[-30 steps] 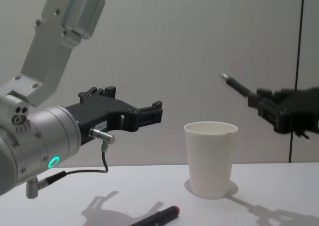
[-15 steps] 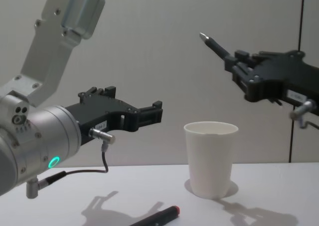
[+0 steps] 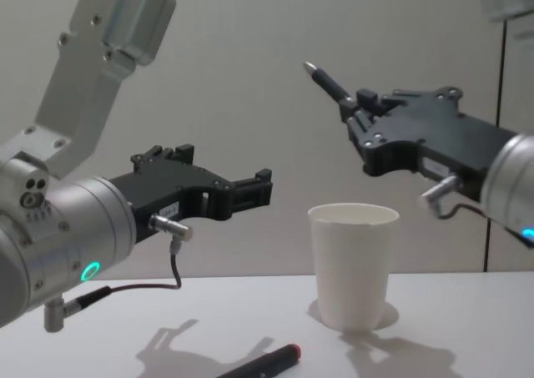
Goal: Place the pen into the pen holder.
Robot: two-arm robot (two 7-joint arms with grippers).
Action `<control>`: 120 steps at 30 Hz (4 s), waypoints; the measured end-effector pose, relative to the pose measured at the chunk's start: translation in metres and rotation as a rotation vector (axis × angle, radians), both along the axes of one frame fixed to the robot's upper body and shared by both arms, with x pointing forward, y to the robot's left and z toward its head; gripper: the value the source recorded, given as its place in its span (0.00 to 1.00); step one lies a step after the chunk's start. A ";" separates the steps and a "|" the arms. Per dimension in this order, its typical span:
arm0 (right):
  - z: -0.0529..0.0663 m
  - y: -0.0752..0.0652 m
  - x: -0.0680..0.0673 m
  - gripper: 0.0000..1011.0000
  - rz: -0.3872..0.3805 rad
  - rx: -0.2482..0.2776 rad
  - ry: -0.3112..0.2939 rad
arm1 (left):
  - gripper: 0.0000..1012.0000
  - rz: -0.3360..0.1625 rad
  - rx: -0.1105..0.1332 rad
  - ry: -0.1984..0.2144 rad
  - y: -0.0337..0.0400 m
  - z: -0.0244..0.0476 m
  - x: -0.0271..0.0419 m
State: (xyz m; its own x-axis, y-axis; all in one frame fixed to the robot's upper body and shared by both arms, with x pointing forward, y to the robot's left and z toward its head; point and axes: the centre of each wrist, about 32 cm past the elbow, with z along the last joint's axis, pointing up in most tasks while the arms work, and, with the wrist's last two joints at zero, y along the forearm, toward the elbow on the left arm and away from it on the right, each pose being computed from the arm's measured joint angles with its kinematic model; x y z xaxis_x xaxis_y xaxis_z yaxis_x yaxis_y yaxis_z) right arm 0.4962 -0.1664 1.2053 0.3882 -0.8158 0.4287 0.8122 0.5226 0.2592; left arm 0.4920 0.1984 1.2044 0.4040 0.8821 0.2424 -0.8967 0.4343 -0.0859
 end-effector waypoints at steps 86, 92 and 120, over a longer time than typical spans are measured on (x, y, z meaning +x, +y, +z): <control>-0.039 0.051 0.065 0.13 -0.236 -0.083 -0.127 | 0.99 0.000 0.000 0.000 0.0000 0.0000 0.0000; -0.040 0.052 0.067 0.13 -0.232 -0.090 -0.131 | 0.99 0.000 0.000 0.000 0.0000 0.0000 0.0000; -0.050 0.057 0.075 0.13 -0.204 -0.129 -0.108 | 0.99 0.000 0.000 0.000 0.0000 0.0000 0.0000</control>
